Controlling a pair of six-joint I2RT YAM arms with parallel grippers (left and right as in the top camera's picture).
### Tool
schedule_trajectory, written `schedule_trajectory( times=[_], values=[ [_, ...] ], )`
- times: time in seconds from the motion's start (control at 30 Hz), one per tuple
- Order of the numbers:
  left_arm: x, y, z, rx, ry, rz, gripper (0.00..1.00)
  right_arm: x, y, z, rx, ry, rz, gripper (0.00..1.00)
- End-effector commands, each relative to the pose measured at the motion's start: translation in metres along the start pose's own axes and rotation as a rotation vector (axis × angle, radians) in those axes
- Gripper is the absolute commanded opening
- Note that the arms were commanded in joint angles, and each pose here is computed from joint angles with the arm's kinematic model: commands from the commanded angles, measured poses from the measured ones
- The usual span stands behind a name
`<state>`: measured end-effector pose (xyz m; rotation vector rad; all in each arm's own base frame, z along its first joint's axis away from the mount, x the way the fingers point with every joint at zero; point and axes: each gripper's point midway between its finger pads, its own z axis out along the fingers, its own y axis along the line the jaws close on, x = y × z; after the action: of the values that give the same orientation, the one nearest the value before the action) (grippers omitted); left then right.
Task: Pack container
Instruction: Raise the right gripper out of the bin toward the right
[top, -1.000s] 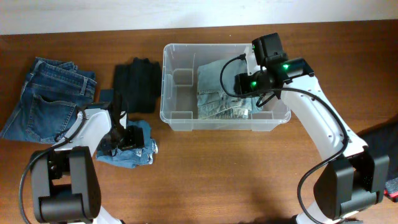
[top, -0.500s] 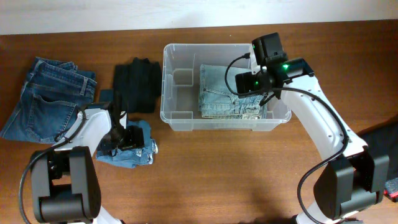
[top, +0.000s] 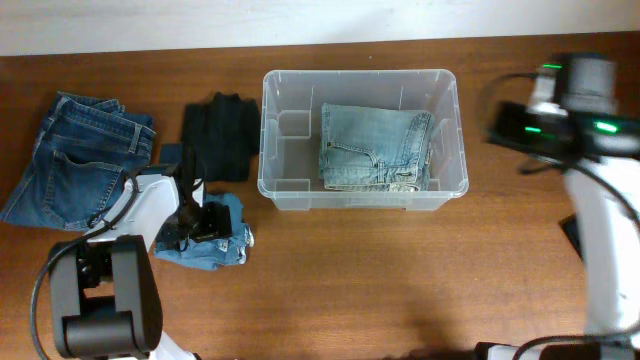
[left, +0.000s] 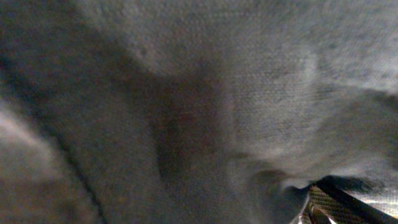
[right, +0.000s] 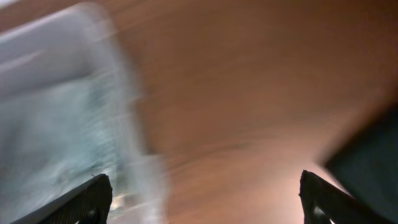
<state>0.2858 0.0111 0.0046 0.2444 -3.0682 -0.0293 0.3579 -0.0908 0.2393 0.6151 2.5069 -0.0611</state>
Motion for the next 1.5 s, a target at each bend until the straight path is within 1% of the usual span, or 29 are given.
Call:
schedule_trajectory(
  times=[0.0, 0.13, 0.23, 0.33, 0.47, 0.67, 0.83, 1.07, 1.2, 1.33, 1.47],
  values=[
    [0.002, 0.0, 0.006, -0.009, 0.021, 0.016, 0.99, 0.003, -0.078, 0.002, 0.131, 0.033, 0.267, 0.91],
    [0.002, 0.0, 0.006, -0.009, 0.021, 0.016, 0.99, 0.02, -0.153, 0.01, 0.246, 0.097, 0.496, 0.95],
    [0.002, 0.0, 0.006, -0.009, 0.021, 0.016, 1.0, 0.04, -0.194, 0.02, 0.309, 0.169, 0.627, 0.97],
    [0.002, 0.0, 0.006, -0.009, 0.021, 0.016, 1.0, 0.061, -0.22, 0.027, 0.35, 0.245, 0.727, 1.0],
    [0.002, 0.0, 0.006, -0.009, 0.021, 0.016, 0.99, 0.088, -0.251, 0.033, 0.392, 0.326, 0.839, 0.99],
    [0.002, 0.0, 0.006, -0.009, 0.021, 0.016, 0.99, 0.12, -0.286, 0.029, 0.43, 0.389, 0.973, 0.99],
    [0.002, 0.0, 0.006, -0.009, 0.021, 0.016, 0.99, 0.144, -0.305, 0.033, 0.45, 0.402, 1.045, 0.99],
    [0.002, 0.0, 0.006, -0.009, 0.021, 0.016, 0.99, 0.168, -0.32, 0.053, 0.466, 0.378, 1.073, 0.99],
    [0.002, 0.0, 0.006, -0.009, 0.021, 0.016, 0.99, 0.17, -0.329, 0.062, 0.467, 0.339, 1.073, 0.99],
    [0.002, 0.0, 0.006, -0.009, 0.021, 0.016, 0.99, 0.162, -0.336, 0.068, 0.465, 0.291, 1.045, 0.99],
    [0.002, 0.0, 0.006, -0.009, 0.021, 0.016, 1.0, 0.162, -0.342, 0.077, 0.467, 0.286, 1.04, 0.99]
  ],
)
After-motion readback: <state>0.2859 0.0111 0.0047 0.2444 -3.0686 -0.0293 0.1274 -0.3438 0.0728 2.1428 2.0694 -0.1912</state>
